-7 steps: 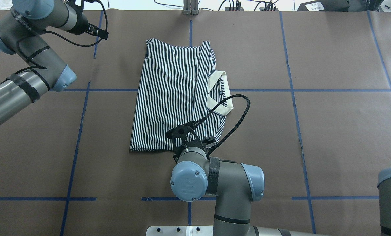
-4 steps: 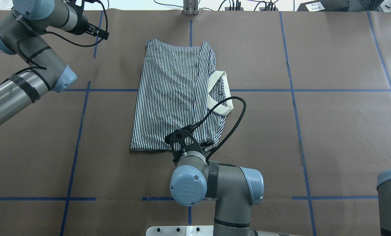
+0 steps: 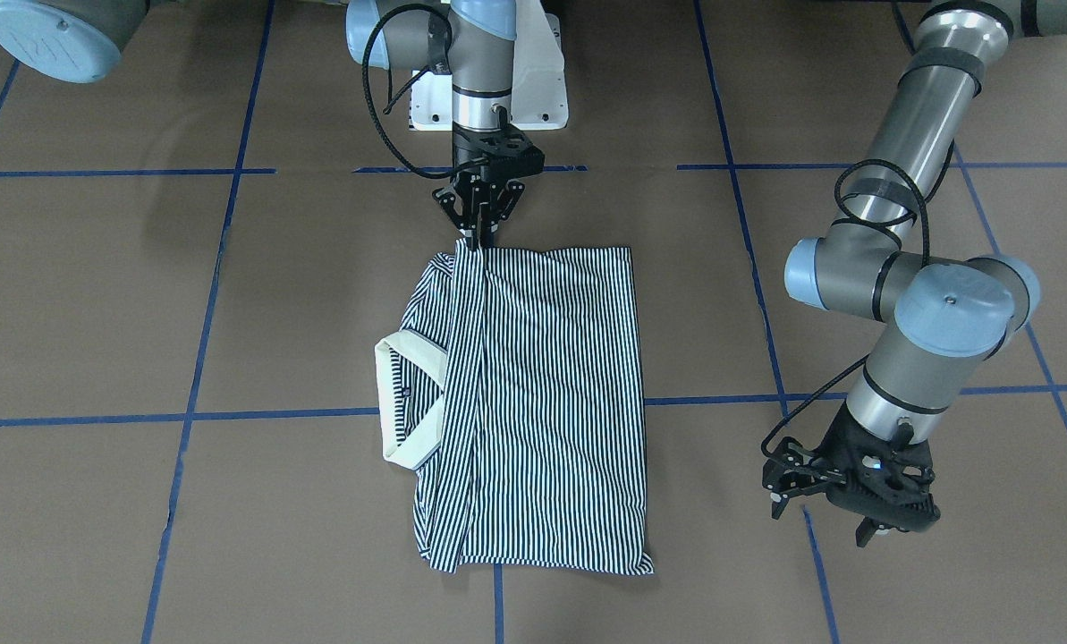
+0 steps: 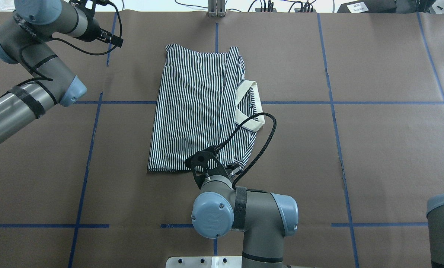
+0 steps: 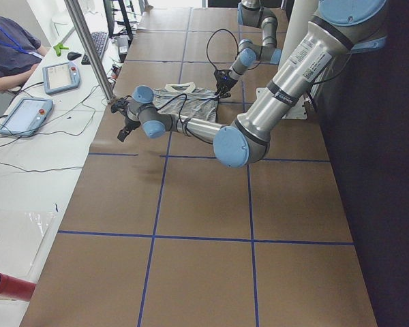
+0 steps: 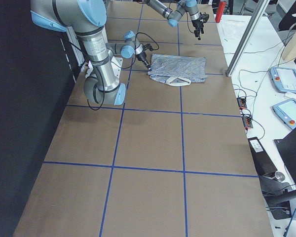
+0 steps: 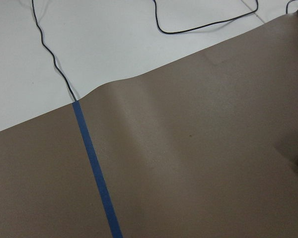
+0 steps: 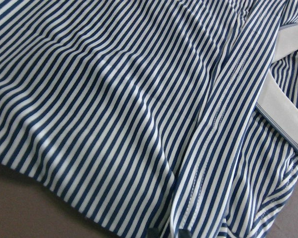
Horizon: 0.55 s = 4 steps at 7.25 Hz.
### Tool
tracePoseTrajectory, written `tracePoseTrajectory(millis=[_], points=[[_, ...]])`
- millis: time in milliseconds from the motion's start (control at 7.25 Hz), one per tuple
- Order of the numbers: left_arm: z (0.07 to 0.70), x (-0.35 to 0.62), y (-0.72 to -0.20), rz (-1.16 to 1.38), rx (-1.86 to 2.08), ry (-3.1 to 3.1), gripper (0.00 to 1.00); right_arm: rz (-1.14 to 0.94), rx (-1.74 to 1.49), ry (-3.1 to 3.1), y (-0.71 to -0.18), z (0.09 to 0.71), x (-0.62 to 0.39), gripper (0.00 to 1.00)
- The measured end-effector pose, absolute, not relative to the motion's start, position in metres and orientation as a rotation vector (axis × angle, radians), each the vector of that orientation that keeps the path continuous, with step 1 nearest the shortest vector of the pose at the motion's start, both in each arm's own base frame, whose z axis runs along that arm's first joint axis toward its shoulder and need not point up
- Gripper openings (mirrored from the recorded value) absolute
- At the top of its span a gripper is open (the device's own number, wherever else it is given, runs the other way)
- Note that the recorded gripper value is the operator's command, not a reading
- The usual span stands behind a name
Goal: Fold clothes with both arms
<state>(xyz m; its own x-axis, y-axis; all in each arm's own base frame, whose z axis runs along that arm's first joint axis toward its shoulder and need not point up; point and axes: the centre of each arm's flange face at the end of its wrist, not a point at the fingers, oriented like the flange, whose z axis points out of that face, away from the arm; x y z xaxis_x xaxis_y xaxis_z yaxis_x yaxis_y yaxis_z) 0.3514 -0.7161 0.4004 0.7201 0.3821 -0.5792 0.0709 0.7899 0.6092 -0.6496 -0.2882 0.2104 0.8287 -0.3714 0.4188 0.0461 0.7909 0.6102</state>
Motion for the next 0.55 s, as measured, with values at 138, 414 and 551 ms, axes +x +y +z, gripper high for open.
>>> tracePoseTrajectory(millis=[138,414,551], points=[[0.4019,0.3512,-0.7155,0.186,0.65,0.759,1.0,-0.238,0.625,-0.556,-0.2882,0.2102,-0.6495,0.0],[0.4026,0.3511,-0.7152,0.187,0.649,0.759,1.0,-0.235,0.63,-0.558,-0.2908,0.2088,-0.6461,0.0],[0.4028,0.3511,-0.7151,0.186,0.648,0.759,1.0,-0.23,0.632,-0.561,-0.2929,0.2097,-0.6411,0.0]])
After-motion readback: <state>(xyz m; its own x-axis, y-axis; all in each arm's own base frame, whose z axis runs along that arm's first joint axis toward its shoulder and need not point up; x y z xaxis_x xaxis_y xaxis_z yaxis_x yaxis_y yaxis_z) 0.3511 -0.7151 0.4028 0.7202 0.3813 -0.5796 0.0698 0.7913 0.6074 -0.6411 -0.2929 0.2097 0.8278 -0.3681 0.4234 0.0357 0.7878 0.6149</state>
